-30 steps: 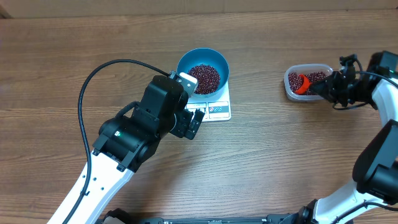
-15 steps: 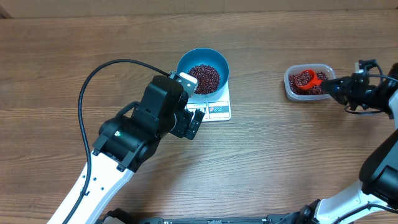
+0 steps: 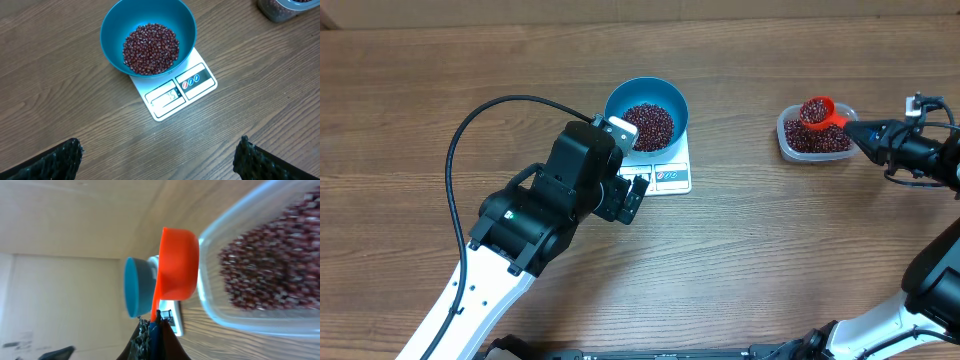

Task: Scoop item into bowl and weigh 150g on scale
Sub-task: 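Lift the filled scoop and carry it left over the teal bowl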

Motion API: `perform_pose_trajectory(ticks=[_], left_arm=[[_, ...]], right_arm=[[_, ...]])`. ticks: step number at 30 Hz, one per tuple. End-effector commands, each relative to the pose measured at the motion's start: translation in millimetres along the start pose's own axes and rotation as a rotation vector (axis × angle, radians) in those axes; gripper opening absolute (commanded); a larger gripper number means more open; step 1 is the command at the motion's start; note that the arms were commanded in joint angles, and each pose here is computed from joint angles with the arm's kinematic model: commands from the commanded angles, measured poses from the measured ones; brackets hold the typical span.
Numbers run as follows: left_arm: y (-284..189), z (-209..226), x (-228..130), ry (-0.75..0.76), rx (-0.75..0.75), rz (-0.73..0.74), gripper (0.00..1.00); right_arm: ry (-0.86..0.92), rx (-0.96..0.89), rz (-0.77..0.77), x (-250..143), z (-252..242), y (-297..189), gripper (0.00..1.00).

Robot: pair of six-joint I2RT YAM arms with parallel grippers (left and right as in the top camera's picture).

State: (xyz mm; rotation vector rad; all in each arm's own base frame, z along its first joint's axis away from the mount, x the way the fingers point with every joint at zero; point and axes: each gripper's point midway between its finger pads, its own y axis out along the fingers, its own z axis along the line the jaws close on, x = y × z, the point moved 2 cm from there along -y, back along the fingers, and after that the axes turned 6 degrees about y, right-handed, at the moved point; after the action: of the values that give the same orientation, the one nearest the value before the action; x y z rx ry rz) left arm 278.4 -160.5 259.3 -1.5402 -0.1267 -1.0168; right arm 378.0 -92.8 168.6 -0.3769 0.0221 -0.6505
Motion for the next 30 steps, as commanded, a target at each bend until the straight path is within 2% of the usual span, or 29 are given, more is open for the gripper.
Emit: perform_pose_trajectory(ticks=[1, 8, 17, 26, 30], left_arm=[[-2.4, 0.4, 5.3, 0.014, -0.008, -0.014, 0.99], [-2.4, 0.4, 5.3, 0.014, -0.008, -0.014, 1.00], [-2.4, 0.4, 5.3, 0.014, -0.008, -0.014, 1.00], [-2.4, 0.4, 5.3, 0.014, -0.008, -0.014, 1.00], [-2.4, 0.4, 5.3, 0.014, -0.008, -0.014, 1.00]], right_arm=[[-0.012, 0.125, 0.013, -2.3, 18.4, 0.6, 0.04], [-0.034, 0.239, 0.075, -11.9, 44.7, 15.6, 0.04], [-0.150, 0.282, 0.233, -36.7, 92.6, 65.0, 0.04], [-0.248, 0.205, 0.349, -63.4, 119.9, 118.8, 0.03], [-0.318, 0.136, 0.351, -69.6, 120.6, 143.6, 0.04]])
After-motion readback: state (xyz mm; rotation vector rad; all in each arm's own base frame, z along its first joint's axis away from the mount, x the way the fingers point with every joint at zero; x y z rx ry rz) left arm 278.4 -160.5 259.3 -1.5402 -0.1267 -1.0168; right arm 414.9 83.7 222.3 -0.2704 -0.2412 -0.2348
